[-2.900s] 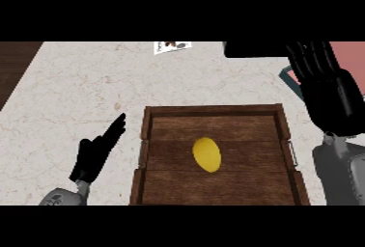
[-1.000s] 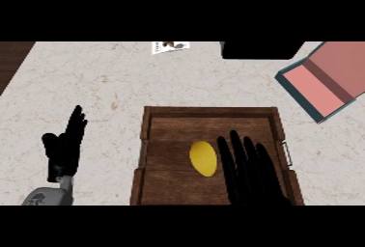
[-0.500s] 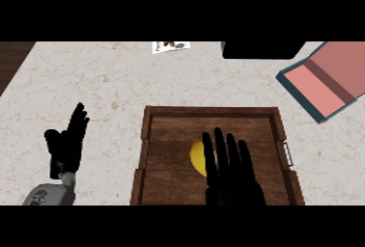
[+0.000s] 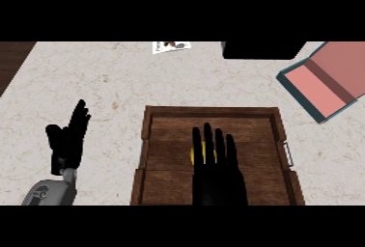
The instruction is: Pick the lemon from the tray and place it in the cardboard box
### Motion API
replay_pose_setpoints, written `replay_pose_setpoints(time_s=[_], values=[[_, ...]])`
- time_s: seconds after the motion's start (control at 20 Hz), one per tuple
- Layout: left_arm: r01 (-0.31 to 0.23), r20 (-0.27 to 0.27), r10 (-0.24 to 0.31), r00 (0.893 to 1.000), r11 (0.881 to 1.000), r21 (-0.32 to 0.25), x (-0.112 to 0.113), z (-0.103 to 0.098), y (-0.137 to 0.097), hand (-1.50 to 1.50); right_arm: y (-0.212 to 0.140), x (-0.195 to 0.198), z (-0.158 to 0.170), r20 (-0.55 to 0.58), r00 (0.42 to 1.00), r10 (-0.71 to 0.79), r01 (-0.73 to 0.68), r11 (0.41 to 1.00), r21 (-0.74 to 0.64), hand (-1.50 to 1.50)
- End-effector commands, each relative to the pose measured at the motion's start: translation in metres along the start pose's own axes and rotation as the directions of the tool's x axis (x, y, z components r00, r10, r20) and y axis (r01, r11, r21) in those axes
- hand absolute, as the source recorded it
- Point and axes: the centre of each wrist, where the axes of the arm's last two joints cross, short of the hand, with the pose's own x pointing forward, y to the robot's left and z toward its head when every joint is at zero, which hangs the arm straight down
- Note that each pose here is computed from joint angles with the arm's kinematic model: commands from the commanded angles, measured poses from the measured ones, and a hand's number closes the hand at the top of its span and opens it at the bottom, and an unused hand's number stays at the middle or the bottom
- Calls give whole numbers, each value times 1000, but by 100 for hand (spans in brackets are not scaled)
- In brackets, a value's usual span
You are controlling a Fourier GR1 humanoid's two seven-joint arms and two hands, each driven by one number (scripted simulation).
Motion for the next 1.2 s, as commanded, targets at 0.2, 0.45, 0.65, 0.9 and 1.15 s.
replay_pose_setpoints(time_s=[0.2, 0.45, 0.65, 0.9, 1.15], values=[[-1, 3, 1, 1000, 1000, -14, 1, 1, 9, 0, 11, 14, -10, -235, 971, 40, -35, 999, 26, -150], [-6, 15, 6, 1000, 1000, 7, 2, 3, 5, 0, 18, 15, -19, -253, 967, 17, -11, 1000, 25, -150], [0, -3, 0, 1000, 1000, -3, -12, 12, -9, 0, 21, 17, -26, -288, 957, 38, -33, 999, 21, -150], [14, 2, -14, 1000, 1000, 14, -16, 6, -6, 0, 37, 13, -33, -288, 954, 85, -72, 996, 55, -150], [13, 8, -13, 1000, 1000, 20, -14, 13, 4, 0, 26, 8, -54, -300, 949, 92, -67, 993, 94, -150]])
